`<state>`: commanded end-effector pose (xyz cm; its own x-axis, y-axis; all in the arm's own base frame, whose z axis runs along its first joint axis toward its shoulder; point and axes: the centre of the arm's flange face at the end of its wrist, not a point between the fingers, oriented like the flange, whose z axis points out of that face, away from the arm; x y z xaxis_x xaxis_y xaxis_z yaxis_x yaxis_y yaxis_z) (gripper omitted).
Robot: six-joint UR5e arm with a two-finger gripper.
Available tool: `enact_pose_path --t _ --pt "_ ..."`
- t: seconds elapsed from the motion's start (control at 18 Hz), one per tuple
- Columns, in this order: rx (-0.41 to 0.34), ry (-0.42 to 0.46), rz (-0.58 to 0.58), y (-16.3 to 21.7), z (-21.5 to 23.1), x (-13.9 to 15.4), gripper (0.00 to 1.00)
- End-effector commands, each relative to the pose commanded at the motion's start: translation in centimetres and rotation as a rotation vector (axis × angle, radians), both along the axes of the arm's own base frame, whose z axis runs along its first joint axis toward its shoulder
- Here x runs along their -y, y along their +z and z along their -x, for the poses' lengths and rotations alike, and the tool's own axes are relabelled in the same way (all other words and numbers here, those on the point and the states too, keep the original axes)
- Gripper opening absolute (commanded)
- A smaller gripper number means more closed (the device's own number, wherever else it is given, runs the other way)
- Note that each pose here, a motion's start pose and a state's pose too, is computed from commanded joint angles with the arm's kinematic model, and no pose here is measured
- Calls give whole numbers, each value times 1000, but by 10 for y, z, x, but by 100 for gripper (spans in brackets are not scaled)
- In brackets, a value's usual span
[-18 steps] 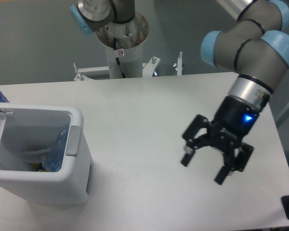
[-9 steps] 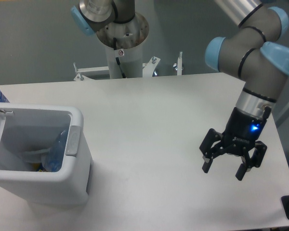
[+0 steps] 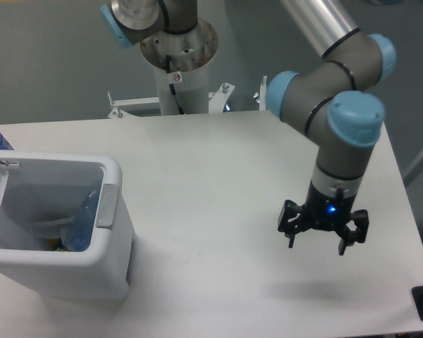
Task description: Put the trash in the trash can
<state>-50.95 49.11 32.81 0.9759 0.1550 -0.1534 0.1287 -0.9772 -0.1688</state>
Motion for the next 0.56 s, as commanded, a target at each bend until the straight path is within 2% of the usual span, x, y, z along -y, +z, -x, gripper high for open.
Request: enact_pose_path --t 0.22,0.39,0.56 --pt "-46 3 113 -5 3 -2 100" --pt "-47 -84 147 -3 -3 -13 100" --pt "-40 -104 158 -8 -6 -11 100"
